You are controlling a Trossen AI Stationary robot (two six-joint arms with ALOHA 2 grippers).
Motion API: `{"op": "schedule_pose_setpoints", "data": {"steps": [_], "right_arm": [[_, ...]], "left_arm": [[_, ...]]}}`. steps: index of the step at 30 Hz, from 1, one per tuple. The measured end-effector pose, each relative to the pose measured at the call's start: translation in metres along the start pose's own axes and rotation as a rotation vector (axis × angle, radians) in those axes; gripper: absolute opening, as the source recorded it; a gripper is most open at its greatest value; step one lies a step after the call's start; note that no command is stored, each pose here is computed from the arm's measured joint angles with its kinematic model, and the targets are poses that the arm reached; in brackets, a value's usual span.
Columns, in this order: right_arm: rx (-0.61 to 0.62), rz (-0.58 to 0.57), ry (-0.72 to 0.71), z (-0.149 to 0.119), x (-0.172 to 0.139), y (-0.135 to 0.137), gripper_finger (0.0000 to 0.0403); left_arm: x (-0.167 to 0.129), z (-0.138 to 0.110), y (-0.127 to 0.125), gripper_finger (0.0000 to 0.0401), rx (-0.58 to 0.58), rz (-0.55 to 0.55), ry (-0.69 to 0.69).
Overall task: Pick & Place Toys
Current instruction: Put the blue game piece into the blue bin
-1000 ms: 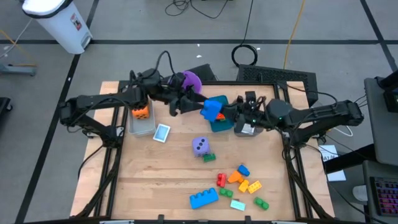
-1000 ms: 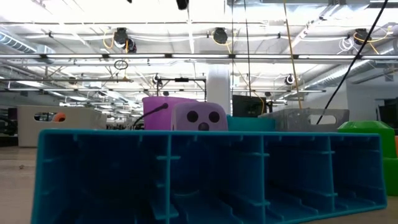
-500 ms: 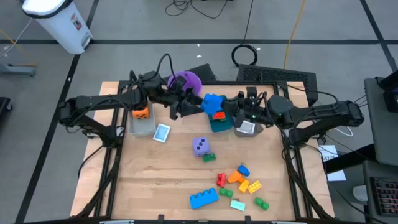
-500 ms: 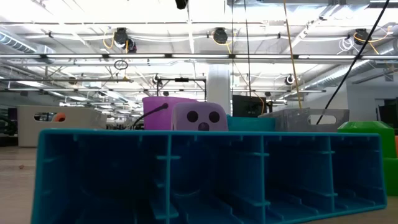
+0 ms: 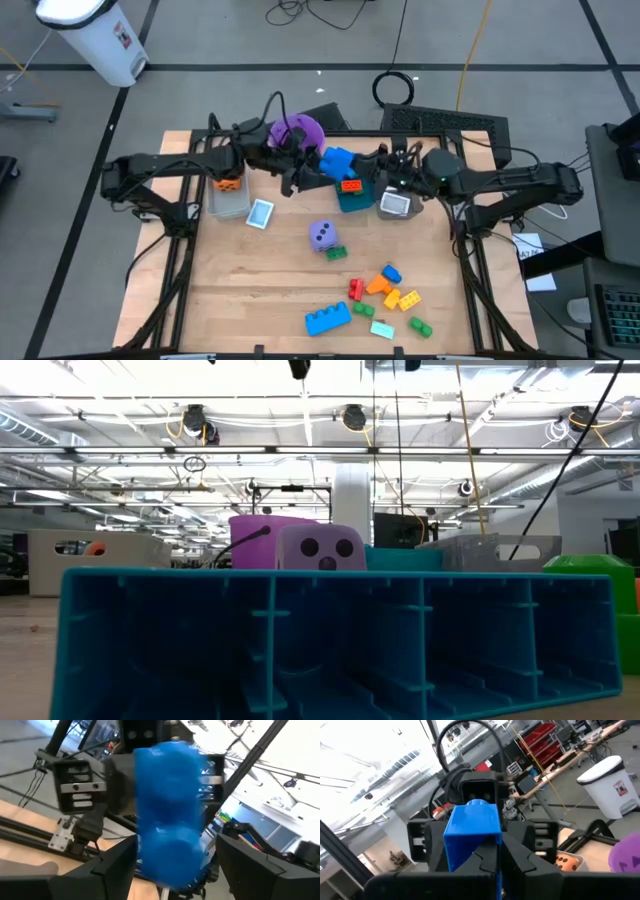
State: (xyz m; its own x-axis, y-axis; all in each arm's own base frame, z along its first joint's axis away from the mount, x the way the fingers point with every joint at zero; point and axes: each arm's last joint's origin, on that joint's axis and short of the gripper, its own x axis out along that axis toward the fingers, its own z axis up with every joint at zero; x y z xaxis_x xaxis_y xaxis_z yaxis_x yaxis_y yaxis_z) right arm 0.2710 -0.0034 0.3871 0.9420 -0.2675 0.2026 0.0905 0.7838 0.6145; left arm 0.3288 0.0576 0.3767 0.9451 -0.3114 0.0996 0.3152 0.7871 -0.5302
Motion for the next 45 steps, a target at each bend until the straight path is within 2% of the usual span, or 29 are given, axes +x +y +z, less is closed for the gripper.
{"op": "schedule_pose_setpoints", "data": {"steps": [12,23,30,34,37,40,45], "right_arm": [[-0.008,-0.019,0.027,-0.010,0.008,-0.005,0.0000],[-0.024,-0.007,0.026,-0.009,0.008,-0.005,0.0019],[-0.145,0.013,0.020,0.002,-0.001,-0.002,0.0068],[-0.178,-0.006,0.000,0.020,-0.017,-0.001,0.0111],[-0.208,-0.016,-0.001,0.035,-0.034,0.001,0.0141],[-0.254,0.003,-0.003,0.045,-0.051,0.007,0.0162],[-0.311,0.053,-0.042,0.065,-0.082,0.017,0.0180]], "left_arm": [[0.003,0.002,0.010,0.0269,-0.016,-0.022,-0.023],[0.001,0.003,0.012,0.0147,-0.012,-0.047,-0.001],[0.001,0.004,0.010,0.0155,0.020,-0.074,0.002],[0.001,0.008,0.007,0.0165,0.046,-0.108,-0.024],[0.001,0.007,0.006,0.0157,0.060,-0.110,-0.022],[0.001,0.003,0.011,0.0149,0.064,-0.053,0.001],[0.004,-0.013,0.029,0.0158,0.117,0.151,0.077]]}}
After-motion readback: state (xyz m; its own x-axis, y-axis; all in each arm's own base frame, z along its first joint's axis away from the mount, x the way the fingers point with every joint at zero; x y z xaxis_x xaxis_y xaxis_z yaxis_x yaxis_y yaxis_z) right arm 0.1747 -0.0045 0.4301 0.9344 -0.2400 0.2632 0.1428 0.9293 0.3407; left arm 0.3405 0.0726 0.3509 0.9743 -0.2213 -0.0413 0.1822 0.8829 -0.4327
